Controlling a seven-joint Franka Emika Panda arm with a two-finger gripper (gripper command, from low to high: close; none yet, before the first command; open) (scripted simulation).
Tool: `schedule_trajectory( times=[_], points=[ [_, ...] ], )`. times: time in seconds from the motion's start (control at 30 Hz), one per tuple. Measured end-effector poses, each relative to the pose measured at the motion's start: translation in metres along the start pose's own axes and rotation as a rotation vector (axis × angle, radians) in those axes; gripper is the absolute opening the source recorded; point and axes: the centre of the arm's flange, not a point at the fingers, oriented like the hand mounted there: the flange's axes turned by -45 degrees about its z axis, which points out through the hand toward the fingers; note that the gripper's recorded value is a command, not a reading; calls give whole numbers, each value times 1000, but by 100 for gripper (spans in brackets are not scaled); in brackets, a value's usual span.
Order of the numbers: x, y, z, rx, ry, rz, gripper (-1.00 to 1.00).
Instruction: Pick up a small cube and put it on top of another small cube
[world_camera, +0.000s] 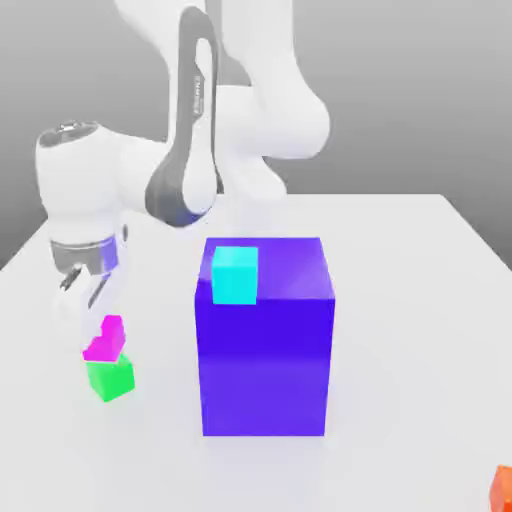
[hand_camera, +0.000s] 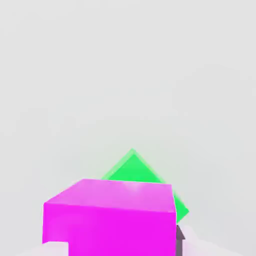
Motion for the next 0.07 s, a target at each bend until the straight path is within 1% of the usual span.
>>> schedule_trajectory(
  times=[0.07],
  points=[
    [0, 0, 0, 0, 0, 0, 100]
  ],
)
